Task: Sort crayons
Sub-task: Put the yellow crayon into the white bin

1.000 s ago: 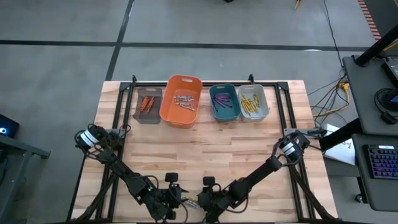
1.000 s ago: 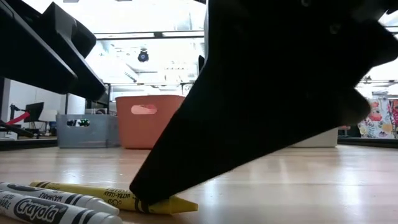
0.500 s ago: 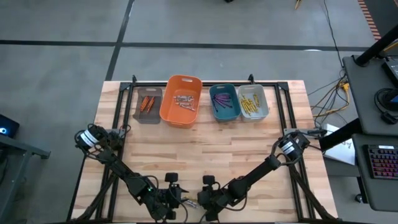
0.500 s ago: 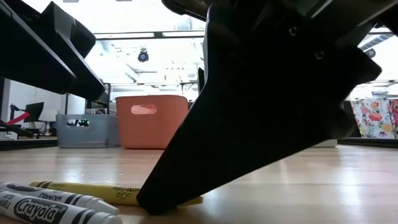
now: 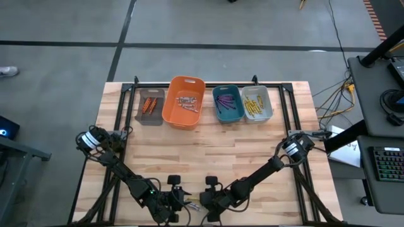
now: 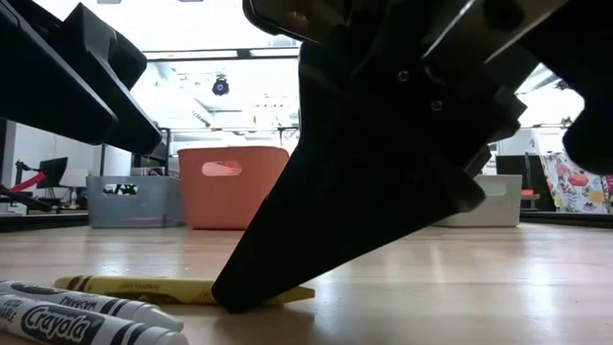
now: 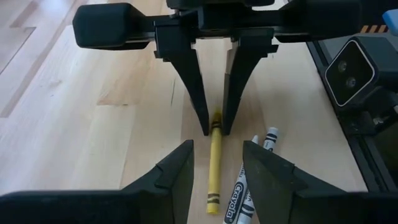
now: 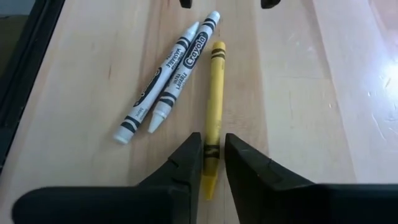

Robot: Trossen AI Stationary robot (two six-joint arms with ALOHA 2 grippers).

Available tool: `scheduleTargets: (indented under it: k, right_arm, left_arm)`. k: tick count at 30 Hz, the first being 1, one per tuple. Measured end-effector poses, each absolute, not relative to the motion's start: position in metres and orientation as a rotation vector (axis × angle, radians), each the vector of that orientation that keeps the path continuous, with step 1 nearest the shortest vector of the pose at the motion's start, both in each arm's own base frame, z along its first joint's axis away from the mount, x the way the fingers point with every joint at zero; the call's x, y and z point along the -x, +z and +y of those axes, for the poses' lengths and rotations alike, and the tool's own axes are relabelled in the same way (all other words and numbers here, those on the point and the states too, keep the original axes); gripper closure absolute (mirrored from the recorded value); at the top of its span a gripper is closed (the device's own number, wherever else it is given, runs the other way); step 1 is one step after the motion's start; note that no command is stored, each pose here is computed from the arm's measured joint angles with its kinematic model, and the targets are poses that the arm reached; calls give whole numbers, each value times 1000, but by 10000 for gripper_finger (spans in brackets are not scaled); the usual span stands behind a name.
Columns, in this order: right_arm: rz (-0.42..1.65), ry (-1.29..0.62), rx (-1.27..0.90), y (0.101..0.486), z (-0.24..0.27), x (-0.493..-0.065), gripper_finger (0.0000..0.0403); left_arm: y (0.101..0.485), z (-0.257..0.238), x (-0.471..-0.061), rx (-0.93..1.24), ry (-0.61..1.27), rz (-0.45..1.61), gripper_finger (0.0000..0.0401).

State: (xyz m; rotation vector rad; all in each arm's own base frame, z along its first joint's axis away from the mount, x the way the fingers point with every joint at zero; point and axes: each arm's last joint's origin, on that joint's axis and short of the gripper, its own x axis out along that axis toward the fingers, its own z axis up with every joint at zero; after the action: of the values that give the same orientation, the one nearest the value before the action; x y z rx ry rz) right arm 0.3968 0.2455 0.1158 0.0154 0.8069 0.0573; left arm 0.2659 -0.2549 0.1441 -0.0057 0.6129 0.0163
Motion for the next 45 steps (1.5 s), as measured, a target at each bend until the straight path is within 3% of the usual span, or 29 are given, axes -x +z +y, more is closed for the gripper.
scheduleTargets:
  k: [9,18,27,35,45]
  right_arm:
    - [804,56,-10,116,245,-398,390]
    - [818,37,21,133,237,-394,394]
    - [880,-168,171,177,207,-375,394]
    - [971,-383,250,229,142,-359,394]
    - [1067,-669,153,282,21,-328,394]
  left_arm:
    - [150,-255,-265,21,13,599,281]
    - [180,-248,-263,-74,93,471,281]
    - [205,-240,-259,-162,126,401,281]
    - [213,-238,-258,-190,157,372,281]
    - [213,-238,-258,-186,157,369,281]
